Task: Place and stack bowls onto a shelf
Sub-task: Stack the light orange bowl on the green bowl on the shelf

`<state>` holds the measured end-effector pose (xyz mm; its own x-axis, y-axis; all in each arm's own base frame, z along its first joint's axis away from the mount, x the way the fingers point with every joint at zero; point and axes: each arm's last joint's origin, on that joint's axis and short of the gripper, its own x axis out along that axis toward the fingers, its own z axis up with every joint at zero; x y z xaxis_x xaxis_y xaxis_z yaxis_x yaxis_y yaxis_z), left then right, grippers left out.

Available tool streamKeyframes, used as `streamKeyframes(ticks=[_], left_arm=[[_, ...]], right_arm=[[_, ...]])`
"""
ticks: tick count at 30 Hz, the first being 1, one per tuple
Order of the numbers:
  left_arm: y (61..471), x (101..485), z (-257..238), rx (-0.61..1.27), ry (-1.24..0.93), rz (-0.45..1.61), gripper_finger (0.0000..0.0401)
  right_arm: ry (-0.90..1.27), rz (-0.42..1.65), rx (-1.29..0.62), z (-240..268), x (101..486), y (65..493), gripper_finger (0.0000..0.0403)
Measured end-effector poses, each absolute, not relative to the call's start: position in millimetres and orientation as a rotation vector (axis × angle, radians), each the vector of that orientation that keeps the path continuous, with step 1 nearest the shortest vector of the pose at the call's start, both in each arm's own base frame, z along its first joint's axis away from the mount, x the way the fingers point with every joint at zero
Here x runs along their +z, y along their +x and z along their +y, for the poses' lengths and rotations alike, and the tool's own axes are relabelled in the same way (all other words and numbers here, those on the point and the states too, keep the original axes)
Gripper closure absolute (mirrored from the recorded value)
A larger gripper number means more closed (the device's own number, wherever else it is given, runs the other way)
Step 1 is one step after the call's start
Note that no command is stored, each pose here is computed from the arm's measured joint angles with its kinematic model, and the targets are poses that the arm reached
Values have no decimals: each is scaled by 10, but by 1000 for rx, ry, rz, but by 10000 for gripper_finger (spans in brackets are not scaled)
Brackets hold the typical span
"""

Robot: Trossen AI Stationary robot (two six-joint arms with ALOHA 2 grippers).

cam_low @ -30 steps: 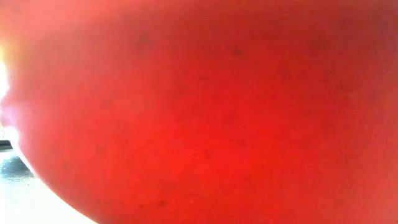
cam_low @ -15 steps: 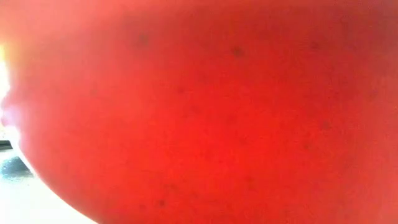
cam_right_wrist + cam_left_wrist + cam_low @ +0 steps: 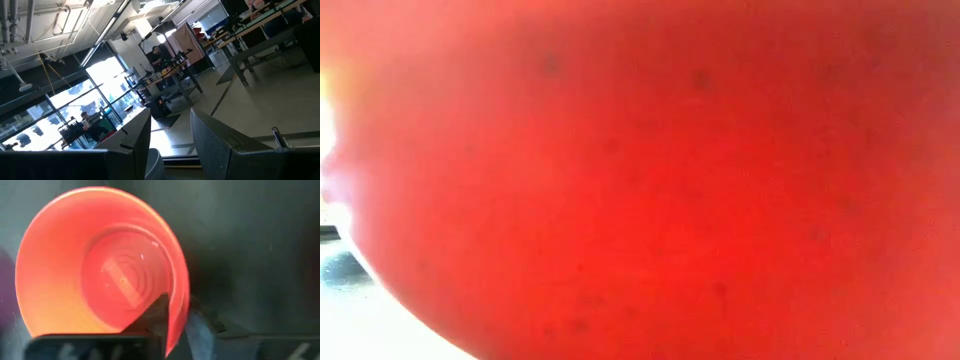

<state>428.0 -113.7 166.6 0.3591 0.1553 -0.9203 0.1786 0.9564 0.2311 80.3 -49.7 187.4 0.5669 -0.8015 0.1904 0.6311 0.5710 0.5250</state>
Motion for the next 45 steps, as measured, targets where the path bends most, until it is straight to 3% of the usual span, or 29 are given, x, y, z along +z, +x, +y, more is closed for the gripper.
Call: streamKeyframes(ticks=[2, 12, 23, 30, 37, 45], left_arm=[[4286, 1667, -1132, -9, 305, 1204, 394], [4286, 1730, -1127, 4, 292, 1192, 400], [4155, 2266, -1313, 33, 323, 1170, 401], [3939, 2710, -1692, 47, 362, 1172, 401], [3641, 3065, -1962, 232, 86, 1193, 401], [3234, 3051, -2299, 360, -174, 1377, 401]], right_arm=[[428, -439, -872, -497, 1875, 802, 275], [428, -439, -872, -497, 1876, 802, 275], [428, -439, -872, -497, 1875, 802, 275], [428, -440, -872, -497, 1876, 802, 275], [428, -439, -872, -497, 1875, 802, 275], [428, -439, -872, -497, 1876, 802, 275]])
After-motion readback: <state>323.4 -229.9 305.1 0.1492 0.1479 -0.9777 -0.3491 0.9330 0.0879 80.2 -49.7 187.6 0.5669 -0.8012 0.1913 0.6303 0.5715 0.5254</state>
